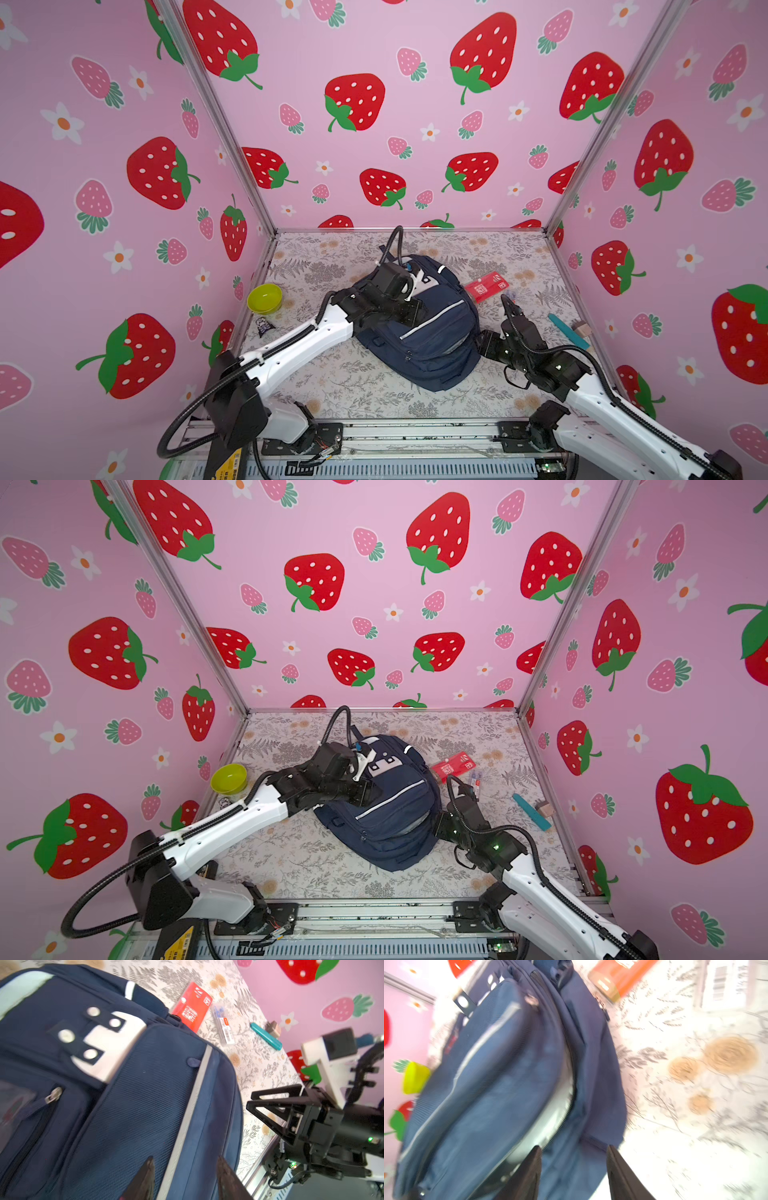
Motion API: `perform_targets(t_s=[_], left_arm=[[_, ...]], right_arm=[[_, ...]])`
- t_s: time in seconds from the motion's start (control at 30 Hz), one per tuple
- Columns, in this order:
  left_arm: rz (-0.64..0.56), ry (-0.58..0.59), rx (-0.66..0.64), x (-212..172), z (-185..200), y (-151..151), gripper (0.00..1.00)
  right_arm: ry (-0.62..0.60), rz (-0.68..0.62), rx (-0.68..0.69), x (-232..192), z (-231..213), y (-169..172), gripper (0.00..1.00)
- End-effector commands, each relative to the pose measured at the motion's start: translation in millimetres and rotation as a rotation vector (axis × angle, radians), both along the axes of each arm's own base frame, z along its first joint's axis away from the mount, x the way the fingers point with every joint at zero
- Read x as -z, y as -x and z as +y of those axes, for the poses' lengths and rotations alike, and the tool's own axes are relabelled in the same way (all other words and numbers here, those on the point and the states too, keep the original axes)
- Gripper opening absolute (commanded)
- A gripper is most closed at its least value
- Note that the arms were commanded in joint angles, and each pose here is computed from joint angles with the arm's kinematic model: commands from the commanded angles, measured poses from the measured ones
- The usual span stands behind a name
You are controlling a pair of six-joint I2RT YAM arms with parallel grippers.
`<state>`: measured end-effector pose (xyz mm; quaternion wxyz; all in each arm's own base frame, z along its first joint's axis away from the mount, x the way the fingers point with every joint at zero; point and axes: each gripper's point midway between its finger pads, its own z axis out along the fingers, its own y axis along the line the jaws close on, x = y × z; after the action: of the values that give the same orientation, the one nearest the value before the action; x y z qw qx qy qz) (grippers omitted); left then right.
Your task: Pack the student bag
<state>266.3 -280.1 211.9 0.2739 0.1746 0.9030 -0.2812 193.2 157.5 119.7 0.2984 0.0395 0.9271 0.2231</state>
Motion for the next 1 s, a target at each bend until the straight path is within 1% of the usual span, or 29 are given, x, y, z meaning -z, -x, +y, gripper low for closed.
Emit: perform_targets(t_s=[0.0, 0.03, 0.07, 0.2, 0.33, 0.4, 0.5, 0.57, 0.63, 0.67, 0.7, 0.77, 0.8, 0.83, 0.9, 0.97], left_arm=[[0.171, 0.058, -0.161, 21.3, 33.6, 14.1, 0.56], [0.197, 0.092, -0.177, 24.8, 36.6, 17.4, 0.63], [0.218, 0.125, -0.187, 26.8, 37.0, 21.1, 0.65], [0.278, 0.214, -0.202, 36.4, 27.3, 24.1, 0.67], [0.323, 0.267, -0.200, 44.1, 11.3, 15.3, 0.67], [0.356, 0.253, -0.200, 52.5, 6.6, 12.7, 0.62], [0.394, 0.242, -0.184, 58.1, 0.4, 11.7, 0.52], [0.395, 0.260, -0.176, 53.8, -3.0, 9.7, 0.41], [0.379, 0.283, -0.166, 45.2, -6.3, 6.4, 0.30], [0.368, 0.295, -0.157, 39.7, -8.7, 4.7, 0.26], [0.359, 0.299, -0.154, 36.0, -9.4, 2.5, 0.21], [0.344, 0.305, -0.153, 29.6, -10.5, -2.6, 0.10], [0.339, 0.309, -0.156, 27.7, -10.0, -4.8, 0.07], [0.336, 0.307, -0.163, 27.6, -8.3, -7.4, 0.00], [0.330, 0.308, -0.183, 27.4, -4.3, -11.5, 0.00], [0.326, 0.332, -0.213, 26.7, -0.8, -17.3, 0.00]], right_arm=[[0.126, 0.004, -0.006, -2.3, -8.8, 10.2, 0.49], [0.151, 0.002, -0.017, -3.4, -5.3, 13.1, 0.49], [0.181, -0.009, -0.025, -5.5, -1.9, 15.5, 0.49], [0.259, -0.049, -0.094, -13.8, 28.0, 26.3, 0.48], [0.303, -0.064, -0.211, -12.2, 76.0, 44.3, 0.49], [0.303, -0.055, -0.269, -7.3, 98.2, 53.9, 0.50], [0.268, -0.036, -0.357, -2.5, 130.0, 66.4, 0.51], [0.232, -0.025, -0.408, -2.3, 147.4, 71.3, 0.51], [0.217, -0.036, -0.420, -5.6, 155.4, 69.8, 0.51], [0.222, -0.045, -0.412, -7.3, 156.6, 63.5, 0.55], [0.230, -0.040, -0.400, -6.0, 155.2, 56.1, 0.53], [0.235, -0.015, -0.370, -1.4, 151.5, 35.0, 0.38], [0.230, -0.011, -0.361, -1.3, 150.7, 26.3, 0.34], [0.220, -0.012, -0.355, -2.1, 151.7, 17.0, 0.32], [0.212, -0.023, -0.353, -4.6, 155.3, 1.5, 0.31], [0.235, -0.040, -0.353, -5.8, 159.5, -12.6, 0.31]])
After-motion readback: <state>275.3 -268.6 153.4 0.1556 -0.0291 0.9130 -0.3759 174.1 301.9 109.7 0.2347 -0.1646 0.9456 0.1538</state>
